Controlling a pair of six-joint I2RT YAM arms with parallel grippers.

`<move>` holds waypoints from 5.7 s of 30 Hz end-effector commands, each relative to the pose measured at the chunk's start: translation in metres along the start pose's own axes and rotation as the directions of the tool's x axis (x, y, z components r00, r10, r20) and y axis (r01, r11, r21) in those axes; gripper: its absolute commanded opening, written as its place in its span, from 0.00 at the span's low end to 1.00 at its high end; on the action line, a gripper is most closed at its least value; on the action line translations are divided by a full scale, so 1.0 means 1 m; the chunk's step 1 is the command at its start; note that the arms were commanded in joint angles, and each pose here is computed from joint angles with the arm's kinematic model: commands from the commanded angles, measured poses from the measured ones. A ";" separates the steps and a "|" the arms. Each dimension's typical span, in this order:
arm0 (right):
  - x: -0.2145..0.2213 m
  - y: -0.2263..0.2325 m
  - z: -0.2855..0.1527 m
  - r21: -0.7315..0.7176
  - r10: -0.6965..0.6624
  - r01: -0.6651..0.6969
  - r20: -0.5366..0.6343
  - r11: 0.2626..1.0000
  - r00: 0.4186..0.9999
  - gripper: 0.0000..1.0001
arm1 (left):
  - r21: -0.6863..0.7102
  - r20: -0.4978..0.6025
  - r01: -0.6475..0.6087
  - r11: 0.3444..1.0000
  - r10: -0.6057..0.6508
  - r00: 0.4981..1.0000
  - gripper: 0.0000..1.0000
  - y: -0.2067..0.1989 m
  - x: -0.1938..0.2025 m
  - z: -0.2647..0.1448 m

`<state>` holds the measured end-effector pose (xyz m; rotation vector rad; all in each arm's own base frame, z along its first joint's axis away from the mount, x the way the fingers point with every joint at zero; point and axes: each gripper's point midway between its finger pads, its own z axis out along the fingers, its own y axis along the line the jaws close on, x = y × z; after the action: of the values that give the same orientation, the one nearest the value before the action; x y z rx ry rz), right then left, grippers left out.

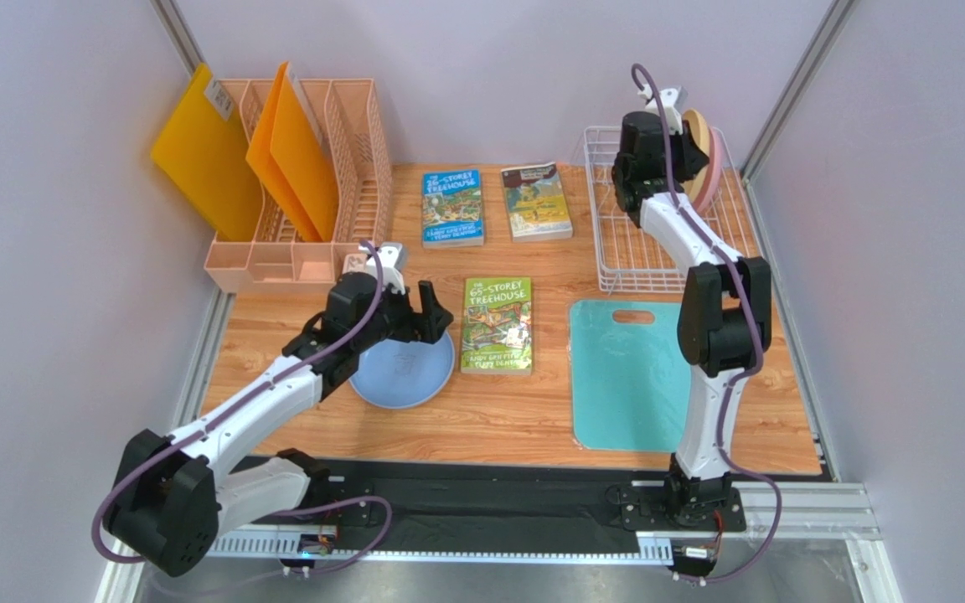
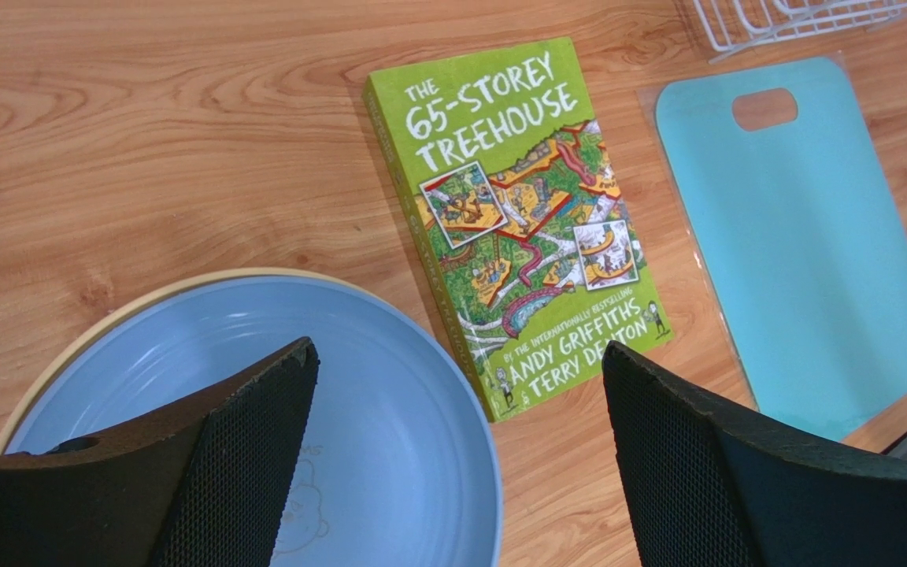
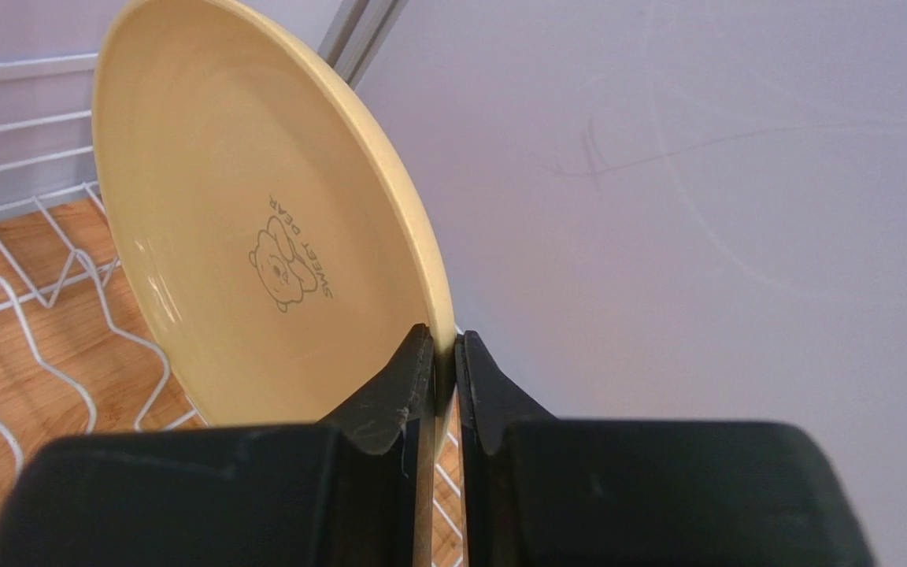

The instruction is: Unload the plates from the dish rack

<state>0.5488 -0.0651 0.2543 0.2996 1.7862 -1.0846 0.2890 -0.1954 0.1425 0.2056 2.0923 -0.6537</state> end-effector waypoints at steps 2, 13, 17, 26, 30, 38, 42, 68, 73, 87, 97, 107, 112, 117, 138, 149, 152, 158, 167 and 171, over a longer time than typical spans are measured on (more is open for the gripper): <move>-0.051 -0.055 -0.031 0.059 0.188 -0.194 0.093 0.979 0.978 0.00 | 0.022 0.057 -0.002 1.000 0.001 0.998 0.96 -0.009 -0.018 -0.011; -0.042 -0.051 -0.131 -0.376 0.300 -0.295 -0.045 0.879 0.953 0.00 | 0.055 0.116 0.037 0.998 -0.043 0.992 0.95 -0.017 -0.025 -0.029; -0.022 -0.023 -0.194 -0.609 0.298 -0.312 -0.128 0.729 0.946 0.00 | 0.079 0.144 0.042 0.996 -0.053 0.988 0.95 -0.022 -0.030 -0.035; 0.008 0.011 -0.316 -0.879 0.270 -0.396 -0.327 0.264 0.906 0.00 | 0.108 0.203 0.068 0.992 -0.089 0.975 0.95 -0.025 -0.034 -0.045; 0.016 0.011 -0.341 -0.895 0.246 -0.423 -0.382 0.143 0.891 0.00 | 0.087 0.224 0.077 0.993 -0.094 0.970 0.95 -0.019 -0.033 -0.047; 0.033 0.018 -0.367 -0.894 0.183 -0.445 -0.430 0.048 0.884 0.00 | 0.088 0.240 0.082 0.993 -0.101 0.965 0.95 -0.018 -0.034 -0.043; 0.039 0.023 -0.376 -0.893 0.162 -0.449 -0.440 0.026 0.884 0.00 | 0.116 0.246 0.084 0.990 -0.111 0.963 0.95 -0.024 -0.038 -0.042; 0.057 0.042 -0.356 -0.878 0.165 -0.457 -0.434 0.144 0.886 0.00 | 0.054 0.296 0.095 0.994 -0.107 0.949 0.94 -0.014 -0.043 -0.060; 0.062 0.049 -0.368 -0.871 0.145 -0.483 -0.468 0.093 0.872 0.00 | 0.099 0.278 0.108 0.989 -0.132 0.952 0.90 -0.022 -0.044 -0.049; 0.062 0.051 -0.394 -0.874 0.105 -0.487 -0.484 0.001 0.869 0.00 | 0.095 0.231 0.121 0.988 -0.140 0.963 0.44 -0.024 -0.040 -0.027; 0.062 0.050 -0.391 -0.884 0.108 -0.466 -0.461 0.024 0.881 0.19 | -0.078 0.184 0.095 0.992 -0.079 0.980 0.00 0.000 -0.027 -0.026; 0.063 0.046 -0.365 -0.893 0.141 -0.424 -0.405 0.154 0.904 0.47 | -0.261 0.175 0.139 0.955 -0.094 0.980 0.00 0.037 -0.005 -0.051; 0.065 0.047 -0.360 -0.892 0.131 -0.418 -0.400 0.171 0.907 0.52 | -0.423 0.148 0.172 0.890 -0.119 0.982 0.00 0.065 0.009 -0.072; 0.066 0.046 -0.352 -0.893 0.127 -0.407 -0.388 0.195 0.913 0.53 | -0.532 0.105 0.185 0.826 -0.152 0.983 0.00 0.084 0.029 -0.085; 0.070 0.035 -0.312 -0.866 0.139 -0.405 -0.381 0.292 0.914 0.56 | -0.626 0.199 0.279 0.728 -0.197 0.960 0.00 0.110 0.046 -0.113; 0.035 -0.013 -0.230 -0.766 0.269 -0.410 -0.313 0.496 0.911 0.64 | -0.607 0.147 0.261 0.750 -0.217 0.965 0.43 0.106 0.059 -0.096; 0.031 -0.026 -0.193 -0.682 0.287 -0.399 -0.278 0.613 0.917 0.69 | -0.595 0.138 0.236 0.768 -0.192 0.972 0.67 0.104 0.053 -0.093; 0.017 -0.037 -0.108 -0.476 0.320 -0.370 -0.186 0.798 0.929 0.70 | -0.521 0.156 0.152 0.840 -0.082 0.984 0.99 0.085 0.013 -0.088; -0.011 -0.037 0.009 -0.264 0.294 -0.325 -0.151 0.908 0.944 0.70 | -0.211 0.169 0.033 0.977 0.004 0.986 0.99 0.016 -0.041 -0.050; -0.007 -0.030 0.047 -0.239 0.239 -0.272 -0.161 0.932 0.958 0.70 | -0.200 0.168 0.036 0.979 -0.002 0.986 0.99 0.012 -0.050 -0.033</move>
<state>0.5434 -0.0863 0.2496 0.4454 1.9675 -0.5514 0.2806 -0.1381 0.1698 -0.0608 2.0544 -0.3586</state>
